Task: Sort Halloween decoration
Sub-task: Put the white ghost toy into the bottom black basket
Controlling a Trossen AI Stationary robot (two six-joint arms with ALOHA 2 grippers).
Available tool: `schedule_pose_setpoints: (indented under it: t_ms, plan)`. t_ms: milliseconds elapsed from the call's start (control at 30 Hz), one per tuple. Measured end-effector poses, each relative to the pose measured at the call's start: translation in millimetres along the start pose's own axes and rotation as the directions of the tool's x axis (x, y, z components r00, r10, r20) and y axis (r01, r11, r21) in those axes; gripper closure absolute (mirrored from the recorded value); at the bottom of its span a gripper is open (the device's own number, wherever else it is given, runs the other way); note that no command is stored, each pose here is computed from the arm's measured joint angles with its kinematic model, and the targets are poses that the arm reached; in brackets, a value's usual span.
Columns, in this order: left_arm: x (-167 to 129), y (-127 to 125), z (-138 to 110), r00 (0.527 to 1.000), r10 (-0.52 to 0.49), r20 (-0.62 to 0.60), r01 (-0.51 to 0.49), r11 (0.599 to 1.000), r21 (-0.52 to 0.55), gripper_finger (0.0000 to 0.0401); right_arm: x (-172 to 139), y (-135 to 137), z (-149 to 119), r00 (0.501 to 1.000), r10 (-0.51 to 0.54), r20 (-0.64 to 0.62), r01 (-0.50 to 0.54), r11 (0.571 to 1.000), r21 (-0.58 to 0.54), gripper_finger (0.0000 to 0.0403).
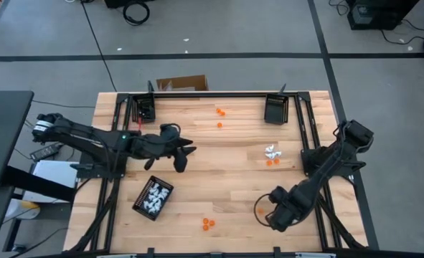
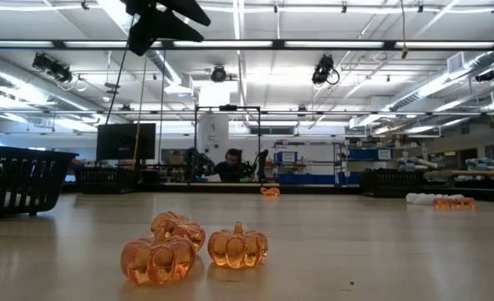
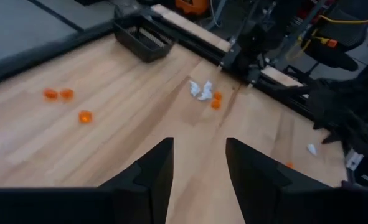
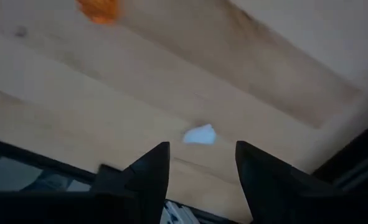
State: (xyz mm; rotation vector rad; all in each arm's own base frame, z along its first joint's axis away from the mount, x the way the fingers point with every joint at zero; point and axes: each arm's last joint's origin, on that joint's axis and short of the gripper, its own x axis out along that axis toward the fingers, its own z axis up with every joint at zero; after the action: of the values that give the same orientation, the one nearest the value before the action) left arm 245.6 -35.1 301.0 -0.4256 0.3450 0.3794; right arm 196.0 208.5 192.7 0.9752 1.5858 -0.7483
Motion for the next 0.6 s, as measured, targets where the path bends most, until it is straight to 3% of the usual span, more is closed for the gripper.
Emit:
schedule_pose_setpoints:
  t_ms: [133, 367, 600]
  plan:
    - [10, -2, -7, 0.999, 0.011, -0.033, -0.012, 0.999, -0.036, 0.0245, 16, -8, -5, 0.999, -0.008, -0.033, 0.01, 0.998, 0.057, 0.0213]
    - [23, -5, -14, 0.998, 0.023, -0.054, -0.026, 0.998, -0.065, 0.0245, 41, -11, -10, 0.99, 0.117, -0.076, -0.111, 0.991, 0.073, 0.0213]
    - [24, -5, -15, 0.998, 0.016, -0.061, -0.02, 0.997, -0.069, 0.0245, 53, -22, -7, 0.994, 0.085, -0.066, -0.079, 0.993, 0.086, 0.0213]
